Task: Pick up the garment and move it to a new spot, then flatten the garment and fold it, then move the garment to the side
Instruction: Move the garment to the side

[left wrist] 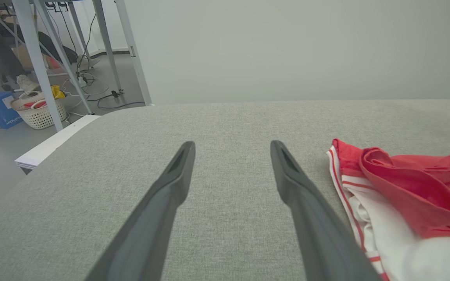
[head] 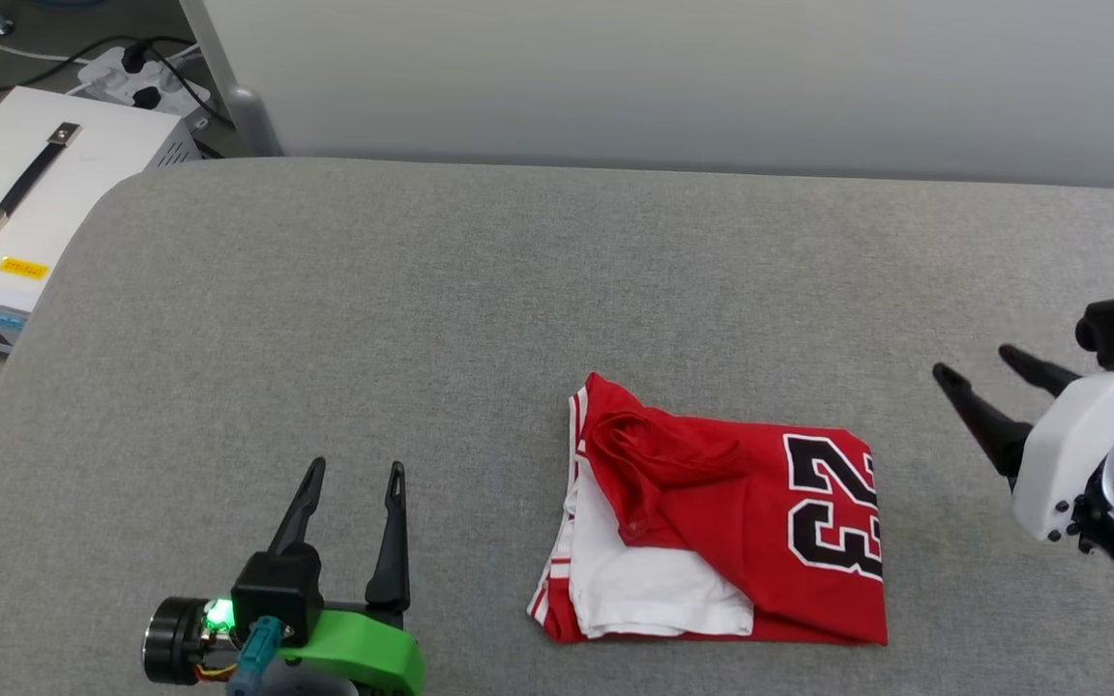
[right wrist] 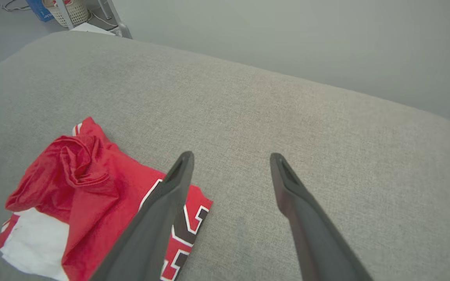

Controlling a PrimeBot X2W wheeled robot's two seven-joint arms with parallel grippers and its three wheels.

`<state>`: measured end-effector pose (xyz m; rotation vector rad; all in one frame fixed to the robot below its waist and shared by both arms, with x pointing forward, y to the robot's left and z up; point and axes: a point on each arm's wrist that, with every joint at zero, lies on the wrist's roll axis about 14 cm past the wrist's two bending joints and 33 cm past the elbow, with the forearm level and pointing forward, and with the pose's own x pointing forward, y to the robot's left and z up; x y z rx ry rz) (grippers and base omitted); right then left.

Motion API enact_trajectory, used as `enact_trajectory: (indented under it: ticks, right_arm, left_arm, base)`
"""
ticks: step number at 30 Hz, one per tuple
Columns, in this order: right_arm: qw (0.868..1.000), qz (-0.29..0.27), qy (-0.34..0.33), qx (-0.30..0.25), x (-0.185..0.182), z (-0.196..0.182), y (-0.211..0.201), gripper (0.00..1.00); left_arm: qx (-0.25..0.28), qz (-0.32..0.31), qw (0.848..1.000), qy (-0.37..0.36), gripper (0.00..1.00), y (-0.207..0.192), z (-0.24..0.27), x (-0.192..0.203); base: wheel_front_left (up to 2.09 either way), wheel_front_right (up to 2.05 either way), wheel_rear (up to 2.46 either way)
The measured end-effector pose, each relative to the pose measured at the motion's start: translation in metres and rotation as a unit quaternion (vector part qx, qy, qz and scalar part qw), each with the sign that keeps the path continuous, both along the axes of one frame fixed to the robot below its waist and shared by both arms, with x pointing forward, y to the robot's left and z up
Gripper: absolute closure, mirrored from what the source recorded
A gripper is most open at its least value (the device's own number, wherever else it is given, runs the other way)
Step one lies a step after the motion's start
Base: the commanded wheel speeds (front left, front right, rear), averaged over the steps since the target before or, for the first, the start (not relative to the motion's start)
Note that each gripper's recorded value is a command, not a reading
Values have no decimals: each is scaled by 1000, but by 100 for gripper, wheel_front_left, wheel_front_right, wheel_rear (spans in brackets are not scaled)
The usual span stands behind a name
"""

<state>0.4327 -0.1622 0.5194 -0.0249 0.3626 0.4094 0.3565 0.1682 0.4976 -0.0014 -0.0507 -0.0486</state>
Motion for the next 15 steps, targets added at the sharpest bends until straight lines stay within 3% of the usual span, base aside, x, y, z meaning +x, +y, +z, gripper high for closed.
enact_trajectory:
  ticks: [3,4,5,15]
  right_arm:
    - [997,15,70,9,-9,-28,8,0]
    - [991,24,131,17,-20,-55,13,0]
    - [988,27,149,19,-24,-64,15,0]
    - [963,40,264,46,-45,-127,36,0]
  left_arm:
    - [0,0,1000,2,0,0,-1,3]
    - [0,-1,1000,6,0,-1,-4,6]
    - [0,-1,1000,7,0,-1,-5,7]
    - [2,1,1000,18,0,1,-12,18]
  base:
    - [0,0,0]
    - [0,0,0]
    - [0,0,0]
    - [0,0,0]
